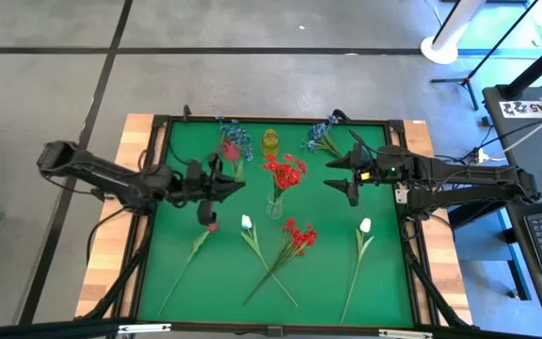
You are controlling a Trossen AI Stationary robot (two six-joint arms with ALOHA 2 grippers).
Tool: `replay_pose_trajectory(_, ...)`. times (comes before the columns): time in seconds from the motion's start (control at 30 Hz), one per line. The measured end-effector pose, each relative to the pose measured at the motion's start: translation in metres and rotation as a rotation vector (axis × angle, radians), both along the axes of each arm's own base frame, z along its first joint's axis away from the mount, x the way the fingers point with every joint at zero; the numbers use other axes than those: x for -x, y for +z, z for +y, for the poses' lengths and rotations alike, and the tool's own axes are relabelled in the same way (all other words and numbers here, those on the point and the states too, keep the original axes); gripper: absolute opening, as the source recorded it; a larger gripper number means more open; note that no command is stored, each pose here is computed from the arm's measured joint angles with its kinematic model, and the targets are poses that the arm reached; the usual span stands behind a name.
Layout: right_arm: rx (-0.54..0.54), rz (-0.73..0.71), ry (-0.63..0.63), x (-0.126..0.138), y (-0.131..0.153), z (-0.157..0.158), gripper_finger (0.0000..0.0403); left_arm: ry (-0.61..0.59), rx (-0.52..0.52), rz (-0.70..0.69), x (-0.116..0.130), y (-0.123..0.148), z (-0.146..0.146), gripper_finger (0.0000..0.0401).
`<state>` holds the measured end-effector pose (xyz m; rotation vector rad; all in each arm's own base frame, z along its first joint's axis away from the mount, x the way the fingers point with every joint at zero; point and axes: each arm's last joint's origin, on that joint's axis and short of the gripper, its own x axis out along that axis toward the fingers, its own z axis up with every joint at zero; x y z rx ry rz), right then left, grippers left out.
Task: Sort flowers into vase by color
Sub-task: Put the top dark red flower into the transparent vase
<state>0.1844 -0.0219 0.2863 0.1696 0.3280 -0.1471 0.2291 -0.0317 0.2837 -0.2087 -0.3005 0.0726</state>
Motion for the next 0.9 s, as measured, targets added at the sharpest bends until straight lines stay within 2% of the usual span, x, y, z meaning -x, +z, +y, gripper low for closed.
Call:
replay_pose_trajectory(0.3,0.001,0.000,-0.002,0.000,0.000,0.000,0.0275,0.060,-0.030,-0.013,-0.041,0.002,0.007,0.0009)
replay_pose_trajectory(0.47,0.002,-0.002,-0.002,0.000,0.000,0.000,0.0275,0.102,-0.099,-0.004,-0.058,0.007,0.009,0.0009)
replay_pose_trajectory(0.6,0.002,-0.001,-0.002,0.000,0.000,0.000,0.0275,0.138,-0.142,0.005,-0.065,0.008,0.014,0.0009)
replay_pose_trajectory(0.9,0.001,-0.001,-0.002,0.000,0.000,0.000,0.0275,0.201,-0.153,0.153,-0.077,-0.017,0.030,0.0009)
